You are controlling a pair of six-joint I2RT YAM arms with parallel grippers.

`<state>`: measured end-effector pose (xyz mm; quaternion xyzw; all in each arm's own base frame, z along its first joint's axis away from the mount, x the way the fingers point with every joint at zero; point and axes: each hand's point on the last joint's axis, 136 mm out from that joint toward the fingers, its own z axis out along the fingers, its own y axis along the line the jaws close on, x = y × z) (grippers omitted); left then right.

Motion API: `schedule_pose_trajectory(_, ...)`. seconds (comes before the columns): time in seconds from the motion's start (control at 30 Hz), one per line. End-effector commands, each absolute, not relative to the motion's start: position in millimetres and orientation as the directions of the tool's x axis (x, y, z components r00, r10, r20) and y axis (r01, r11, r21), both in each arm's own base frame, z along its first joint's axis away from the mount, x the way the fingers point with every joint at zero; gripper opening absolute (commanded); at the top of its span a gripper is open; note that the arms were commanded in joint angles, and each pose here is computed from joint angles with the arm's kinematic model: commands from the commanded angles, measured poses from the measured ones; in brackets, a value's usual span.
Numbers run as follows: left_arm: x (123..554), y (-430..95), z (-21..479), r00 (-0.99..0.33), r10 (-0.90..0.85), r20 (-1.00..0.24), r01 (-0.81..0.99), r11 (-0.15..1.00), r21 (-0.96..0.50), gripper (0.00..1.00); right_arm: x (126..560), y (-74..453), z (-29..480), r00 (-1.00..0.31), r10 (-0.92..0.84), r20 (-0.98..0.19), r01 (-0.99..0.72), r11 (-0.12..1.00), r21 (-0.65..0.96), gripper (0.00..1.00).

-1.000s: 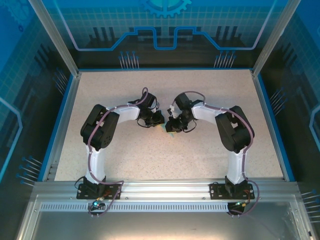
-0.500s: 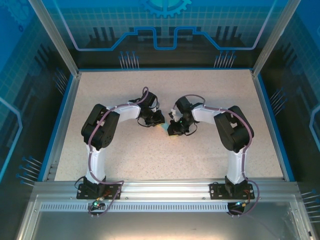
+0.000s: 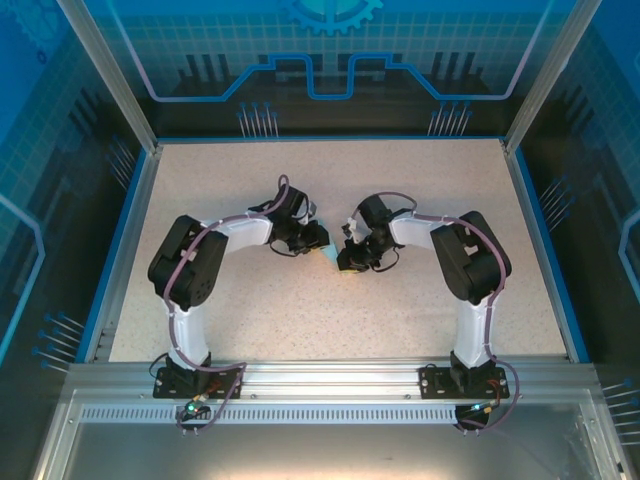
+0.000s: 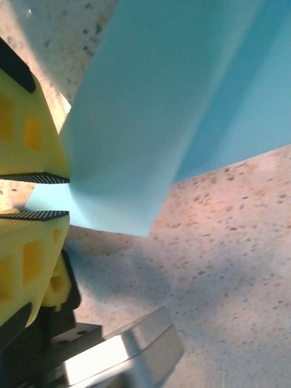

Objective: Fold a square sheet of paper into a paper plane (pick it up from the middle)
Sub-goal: Fold the wing for the fifth time at the center of the table.

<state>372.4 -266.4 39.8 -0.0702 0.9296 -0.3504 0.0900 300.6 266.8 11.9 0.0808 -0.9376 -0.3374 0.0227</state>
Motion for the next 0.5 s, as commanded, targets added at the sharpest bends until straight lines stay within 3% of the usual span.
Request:
schedule_pose_trajectory(0.0, 364.5, -282.6, 48.5, -0.978, -0.175, -0.11, -0.039, 0.678, -0.734, 0.22, 288.0, 252.8, -8.7, -0.988, -0.123, 0.096, -0.04, 0.792, 0.61, 0.13)
schedule_pose_trajectory(0.47, 349.7, -294.7, 14.2, -0.989, -0.139, -0.049, -0.06, 0.687, -0.724, 0.18, 286.7, 250.3, -13.9, -0.986, -0.104, 0.128, -0.007, 0.804, 0.595, 0.12)
